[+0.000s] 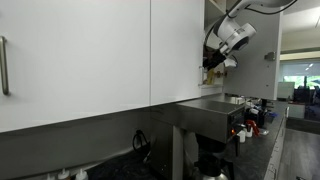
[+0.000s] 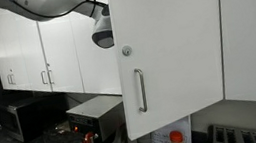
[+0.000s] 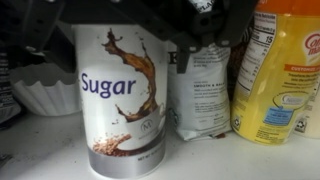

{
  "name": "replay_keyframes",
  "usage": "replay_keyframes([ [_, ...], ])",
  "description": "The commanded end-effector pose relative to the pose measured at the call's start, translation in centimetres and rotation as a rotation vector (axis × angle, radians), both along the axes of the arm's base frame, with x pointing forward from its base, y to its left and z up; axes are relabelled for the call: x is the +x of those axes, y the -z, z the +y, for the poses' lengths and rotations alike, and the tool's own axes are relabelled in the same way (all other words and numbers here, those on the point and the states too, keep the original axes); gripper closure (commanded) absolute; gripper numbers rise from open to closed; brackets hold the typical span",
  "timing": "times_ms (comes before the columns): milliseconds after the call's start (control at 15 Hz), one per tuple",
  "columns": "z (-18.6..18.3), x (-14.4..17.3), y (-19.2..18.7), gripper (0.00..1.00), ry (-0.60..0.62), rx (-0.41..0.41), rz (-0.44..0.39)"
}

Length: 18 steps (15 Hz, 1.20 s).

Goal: Open the cabinet, retrieve the sugar, and then close the cabinet door

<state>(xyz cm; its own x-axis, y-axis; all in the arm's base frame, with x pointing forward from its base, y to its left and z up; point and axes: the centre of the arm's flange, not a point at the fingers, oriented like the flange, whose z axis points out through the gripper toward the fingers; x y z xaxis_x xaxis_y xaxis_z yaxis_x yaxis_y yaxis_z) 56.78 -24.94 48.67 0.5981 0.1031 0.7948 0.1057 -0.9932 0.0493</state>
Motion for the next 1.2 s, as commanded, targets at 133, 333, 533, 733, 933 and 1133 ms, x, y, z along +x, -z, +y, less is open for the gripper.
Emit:
replay_keyframes([
  [133, -0.9, 1.4, 0.5, 0.11, -0.033, -0.015, -0.017],
  [333, -0.8, 1.3, 0.4, 0.42, -0.040, -0.022, -0.019],
  [533, -0.9, 1.0, 0.2, 0.56, -0.038, -0.031, -0.017],
  [733, -0.5, 0.4, -0.1, 0.66, -0.034, -0.042, -0.011],
  [933, -0.2, -0.7, -0.5, 0.70, -0.026, -0.058, -0.002],
  [1133, 0.1, -2.4, -1.0, 0.70, 0.001, -0.098, 0.004],
])
